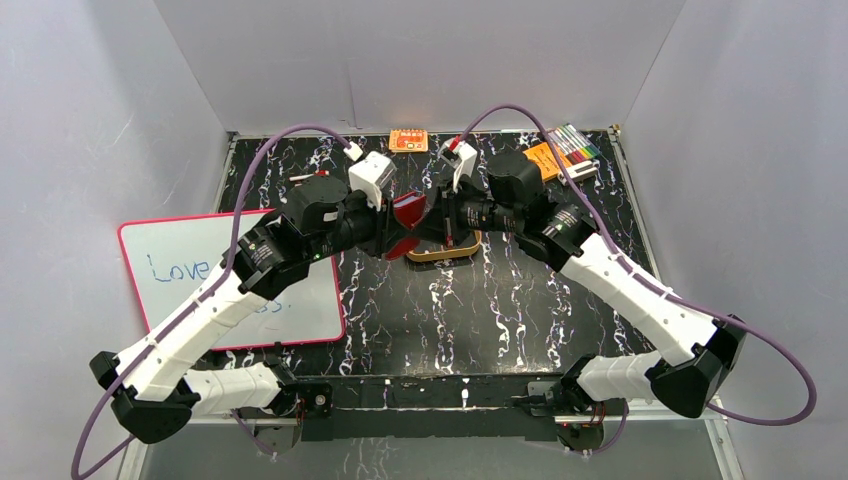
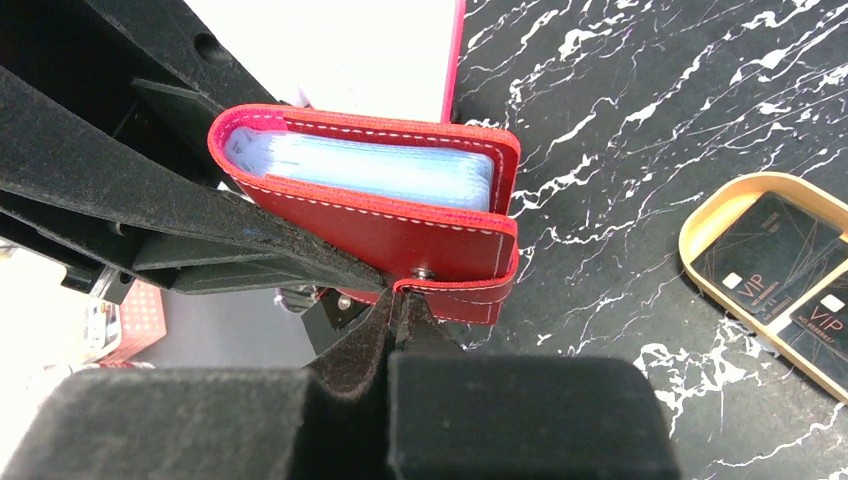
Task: Put the credit cards into the card holder
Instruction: Close the card holder.
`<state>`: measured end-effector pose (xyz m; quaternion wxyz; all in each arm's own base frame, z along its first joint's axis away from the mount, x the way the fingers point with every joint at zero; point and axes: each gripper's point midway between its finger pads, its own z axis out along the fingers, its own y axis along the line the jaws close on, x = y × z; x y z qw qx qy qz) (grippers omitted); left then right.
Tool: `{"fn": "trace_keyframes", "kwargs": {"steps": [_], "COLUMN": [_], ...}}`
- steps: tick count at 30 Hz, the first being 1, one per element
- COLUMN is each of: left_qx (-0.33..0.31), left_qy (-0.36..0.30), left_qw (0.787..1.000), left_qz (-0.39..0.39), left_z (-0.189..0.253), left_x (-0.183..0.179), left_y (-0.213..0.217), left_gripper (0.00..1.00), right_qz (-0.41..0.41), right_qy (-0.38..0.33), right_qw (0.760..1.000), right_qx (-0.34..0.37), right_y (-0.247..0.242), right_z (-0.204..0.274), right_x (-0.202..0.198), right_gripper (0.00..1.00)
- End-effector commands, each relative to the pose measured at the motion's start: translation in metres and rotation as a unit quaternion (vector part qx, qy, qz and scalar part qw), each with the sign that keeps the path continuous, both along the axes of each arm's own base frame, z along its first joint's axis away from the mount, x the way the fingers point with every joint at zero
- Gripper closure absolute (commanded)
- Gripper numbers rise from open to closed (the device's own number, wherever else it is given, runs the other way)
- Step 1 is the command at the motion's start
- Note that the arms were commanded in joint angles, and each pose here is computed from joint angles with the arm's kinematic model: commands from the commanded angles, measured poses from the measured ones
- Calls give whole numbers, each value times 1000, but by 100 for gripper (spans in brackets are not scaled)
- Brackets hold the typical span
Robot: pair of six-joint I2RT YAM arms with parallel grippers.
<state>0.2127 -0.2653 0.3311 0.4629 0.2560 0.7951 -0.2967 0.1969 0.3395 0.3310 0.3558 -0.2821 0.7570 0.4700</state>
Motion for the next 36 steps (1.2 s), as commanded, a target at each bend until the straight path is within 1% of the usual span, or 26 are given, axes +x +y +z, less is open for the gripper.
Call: {"fn": "trace_keyframes", "kwargs": {"steps": [1,8,12,16,18,19,22,23,25,26,27,29,30,31,34,36], "left_qx": [-129,-141,-143,-145,-148,-147,-130,-123,-103,-94,-86,-69,-63,-57,-37,-28], "left_qy": [19,17,22,25,21,17,-2,-10,-26,-32,-36,-36,-34,-27,9,48], "left_qw": [942,916,909,908,910,915,944,959,980,986,991,996,997,998,998,996], "left_qz": [-311,-376,-390,-393,-387,-376,-304,-255,-168,-132,-100,-50,-34,-27,-48,-72], "left_z": [56,63,62,62,64,64,58,55,47,43,39,28,22,15,-19,-45], "left_x": [-123,-152,-159,-161,-159,-155,-129,-113,-83,-72,-62,-46,-42,-40,-45,-52], "left_y": [-54,-45,-44,-46,-47,-47,-45,-43,-32,-27,-22,-13,-11,-10,-22,-35], "left_gripper": [100,100,100,100,100,100,100,100,100,100,100,100,100,100,100,100], "right_qz": [-5,11,12,3,3,5,31,42,63,72,76,85,86,80,29,-24], "right_qy": [-101,-97,-94,-92,-91,-91,-92,-92,-96,-95,-98,-95,-96,-99,-121,-143], "right_qw": [991,992,992,991,991,991,990,989,989,989,989,991,991,991,992,989], "right_qx": [83,82,87,97,99,100,105,104,96,87,78,51,40,29,1,4], "right_y": [24,27,29,30,32,32,33,32,26,22,16,2,-6,-14,-41,-59], "right_z": [63,62,64,65,65,65,68,69,70,69,68,61,59,58,58,63], "right_x": [19,15,15,18,19,19,9,4,-7,-12,-18,-30,-35,-38,-36,-30], "right_gripper": [100,100,100,100,100,100,100,95,65,51,42,31,10,3,2,2]}}
